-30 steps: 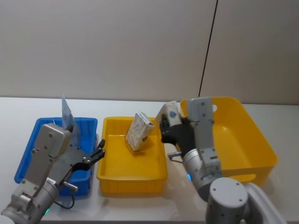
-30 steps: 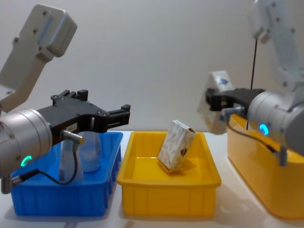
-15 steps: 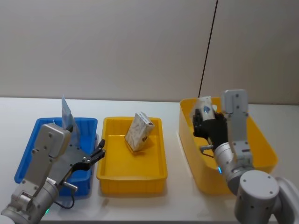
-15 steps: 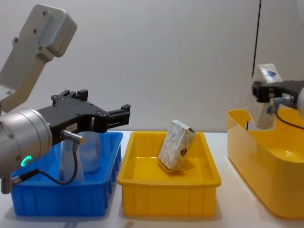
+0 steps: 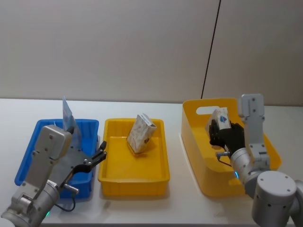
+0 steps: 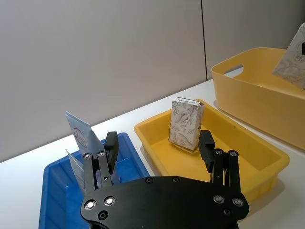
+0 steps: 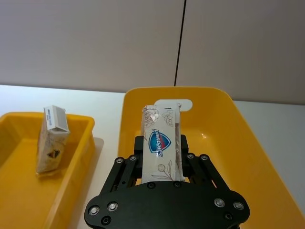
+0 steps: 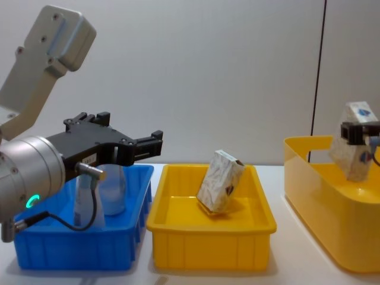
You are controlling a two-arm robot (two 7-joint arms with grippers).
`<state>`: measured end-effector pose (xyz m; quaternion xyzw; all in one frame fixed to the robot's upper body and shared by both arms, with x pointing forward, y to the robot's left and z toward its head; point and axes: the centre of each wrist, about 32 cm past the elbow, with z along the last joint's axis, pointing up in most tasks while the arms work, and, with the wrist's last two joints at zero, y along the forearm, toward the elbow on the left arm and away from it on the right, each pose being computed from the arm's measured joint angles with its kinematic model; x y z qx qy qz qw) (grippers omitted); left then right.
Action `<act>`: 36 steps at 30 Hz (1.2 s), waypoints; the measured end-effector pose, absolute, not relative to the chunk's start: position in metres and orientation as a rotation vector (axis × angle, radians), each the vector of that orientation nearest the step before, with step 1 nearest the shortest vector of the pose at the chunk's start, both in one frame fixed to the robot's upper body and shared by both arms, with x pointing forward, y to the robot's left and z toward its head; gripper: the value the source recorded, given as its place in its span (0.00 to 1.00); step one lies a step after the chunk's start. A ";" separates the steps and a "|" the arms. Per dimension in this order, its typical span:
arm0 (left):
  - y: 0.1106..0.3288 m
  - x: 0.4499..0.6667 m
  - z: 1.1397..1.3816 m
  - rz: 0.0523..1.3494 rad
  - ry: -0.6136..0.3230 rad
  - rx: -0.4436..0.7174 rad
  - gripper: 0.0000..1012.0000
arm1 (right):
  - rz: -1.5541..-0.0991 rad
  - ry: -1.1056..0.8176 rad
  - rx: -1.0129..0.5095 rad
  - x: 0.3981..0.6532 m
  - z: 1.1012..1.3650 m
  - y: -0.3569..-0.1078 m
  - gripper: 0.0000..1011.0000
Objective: Bimanual collaborative sorting of washing and personal care products
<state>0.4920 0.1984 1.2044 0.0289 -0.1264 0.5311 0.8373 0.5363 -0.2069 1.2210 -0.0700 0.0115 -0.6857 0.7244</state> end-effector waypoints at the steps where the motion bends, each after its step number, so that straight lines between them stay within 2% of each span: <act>1: 0.198 0.492 1.204 1.124 -0.268 0.061 0.99 | -1.514 0.029 -0.158 0.537 1.221 -0.208 0.36; 5: 0.198 0.492 1.204 1.124 -0.268 0.061 0.99 | -1.519 0.042 -0.173 0.538 1.220 -0.211 0.38; 8: 0.198 0.492 1.204 1.124 -0.268 0.061 0.99 | -1.520 0.048 -0.179 0.539 1.221 -0.213 0.47; 9: 0.198 0.492 1.204 1.124 -0.268 0.061 0.99 | -1.521 0.051 -0.182 0.539 1.220 -0.214 0.53; 14: 0.198 0.492 1.204 1.124 -0.268 0.061 0.99 | -1.523 0.055 -0.188 0.539 1.221 -0.216 0.68; 15: 0.198 0.492 1.204 1.124 -0.268 0.061 0.99 | -1.524 0.055 -0.189 0.539 1.221 -0.216 0.74; 18: 0.198 0.492 1.204 1.124 -0.268 0.061 0.99 | -1.525 0.051 -0.190 0.539 1.222 -0.217 0.79; 19: 0.198 0.492 1.204 1.124 -0.268 0.061 0.99 | -1.525 0.048 -0.191 0.539 1.222 -0.217 0.85; 24: 0.198 0.492 1.204 1.124 -0.268 0.061 0.99 | -1.518 0.024 -0.185 0.537 1.224 -0.218 0.96; 26: 0.198 0.492 1.204 1.124 -0.268 0.061 0.99 | -1.514 0.017 -0.181 0.536 1.224 -0.218 0.99; 36: 0.199 0.492 1.205 1.140 -0.276 0.068 0.99 | -1.499 -0.017 -0.170 0.532 1.226 -0.218 0.99</act>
